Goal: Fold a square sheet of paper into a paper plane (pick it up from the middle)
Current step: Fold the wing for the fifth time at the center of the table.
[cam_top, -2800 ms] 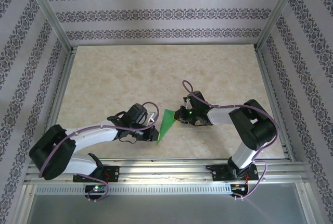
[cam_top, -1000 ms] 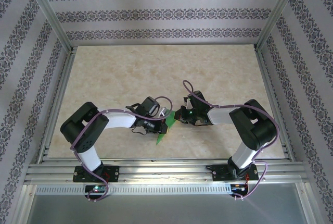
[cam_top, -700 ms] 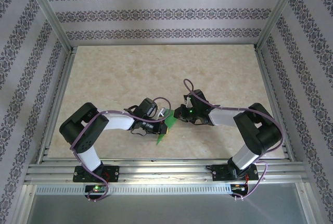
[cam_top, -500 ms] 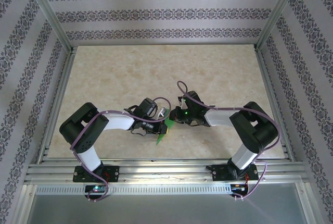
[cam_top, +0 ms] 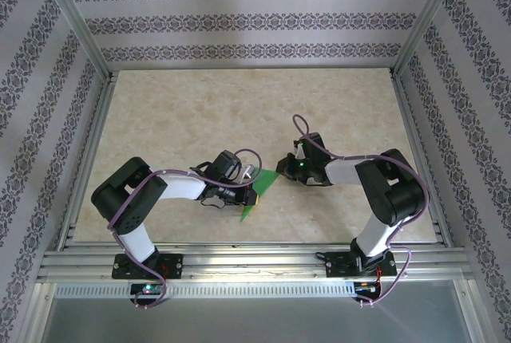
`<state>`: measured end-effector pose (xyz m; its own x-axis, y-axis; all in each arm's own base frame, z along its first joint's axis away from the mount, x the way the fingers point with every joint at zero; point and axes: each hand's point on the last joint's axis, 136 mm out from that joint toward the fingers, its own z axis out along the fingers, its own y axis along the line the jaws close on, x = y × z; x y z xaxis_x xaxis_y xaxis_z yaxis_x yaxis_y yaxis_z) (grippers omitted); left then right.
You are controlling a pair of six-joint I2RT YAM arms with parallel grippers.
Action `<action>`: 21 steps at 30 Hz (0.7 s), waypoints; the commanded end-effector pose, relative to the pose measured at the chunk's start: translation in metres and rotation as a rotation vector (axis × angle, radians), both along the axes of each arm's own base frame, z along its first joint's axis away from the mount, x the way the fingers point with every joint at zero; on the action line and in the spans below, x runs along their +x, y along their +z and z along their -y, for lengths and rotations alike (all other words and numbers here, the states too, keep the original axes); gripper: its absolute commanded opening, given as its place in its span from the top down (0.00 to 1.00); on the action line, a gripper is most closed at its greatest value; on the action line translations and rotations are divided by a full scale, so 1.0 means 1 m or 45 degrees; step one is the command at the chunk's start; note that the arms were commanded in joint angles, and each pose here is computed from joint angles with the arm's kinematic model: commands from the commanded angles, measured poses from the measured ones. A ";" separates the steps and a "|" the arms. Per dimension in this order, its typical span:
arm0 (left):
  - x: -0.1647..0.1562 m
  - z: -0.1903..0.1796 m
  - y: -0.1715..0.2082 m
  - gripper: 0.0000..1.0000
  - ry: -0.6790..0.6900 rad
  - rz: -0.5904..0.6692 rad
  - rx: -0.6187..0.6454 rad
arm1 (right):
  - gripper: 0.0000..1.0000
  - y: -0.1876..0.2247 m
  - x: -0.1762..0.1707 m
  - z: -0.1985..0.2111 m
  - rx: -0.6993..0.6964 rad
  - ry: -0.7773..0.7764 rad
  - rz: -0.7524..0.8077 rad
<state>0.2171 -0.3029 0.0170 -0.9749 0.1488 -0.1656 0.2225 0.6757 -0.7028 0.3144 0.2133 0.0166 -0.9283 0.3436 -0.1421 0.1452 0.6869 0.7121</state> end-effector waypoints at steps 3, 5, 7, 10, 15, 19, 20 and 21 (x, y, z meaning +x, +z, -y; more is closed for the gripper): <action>-0.016 -0.013 -0.024 1.00 0.101 -0.109 0.107 | 0.90 0.037 0.009 0.003 0.032 0.035 0.154; -0.010 -0.006 -0.019 1.00 0.152 -0.090 0.076 | 0.85 0.058 0.004 0.003 0.007 0.050 0.231; 0.000 0.001 -0.010 1.00 0.249 -0.050 0.012 | 0.78 0.074 -0.002 0.007 -0.030 0.035 0.305; 0.015 0.014 0.019 0.96 0.361 0.044 -0.161 | 0.65 0.084 -0.016 0.015 -0.057 -0.007 0.371; 0.020 0.014 0.051 0.85 0.283 0.149 -0.116 | 0.52 0.102 -0.039 0.027 -0.069 -0.050 0.480; 0.023 -0.010 0.055 0.78 0.286 0.159 -0.039 | 0.44 0.096 -0.055 0.029 0.002 -0.096 0.418; 0.024 -0.019 0.053 0.78 0.307 0.147 -0.033 | 0.43 0.094 -0.059 0.027 0.016 -0.088 0.403; 0.027 -0.028 0.051 0.78 0.330 0.133 -0.038 | 0.43 0.090 -0.064 0.026 0.016 -0.079 0.379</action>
<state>0.2458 -0.3049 0.0871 -0.9467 -0.1059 -0.3043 0.1703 0.6373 -0.7516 0.2609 0.1891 0.1213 -0.8040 0.3843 -0.4539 -0.0930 0.6726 0.7341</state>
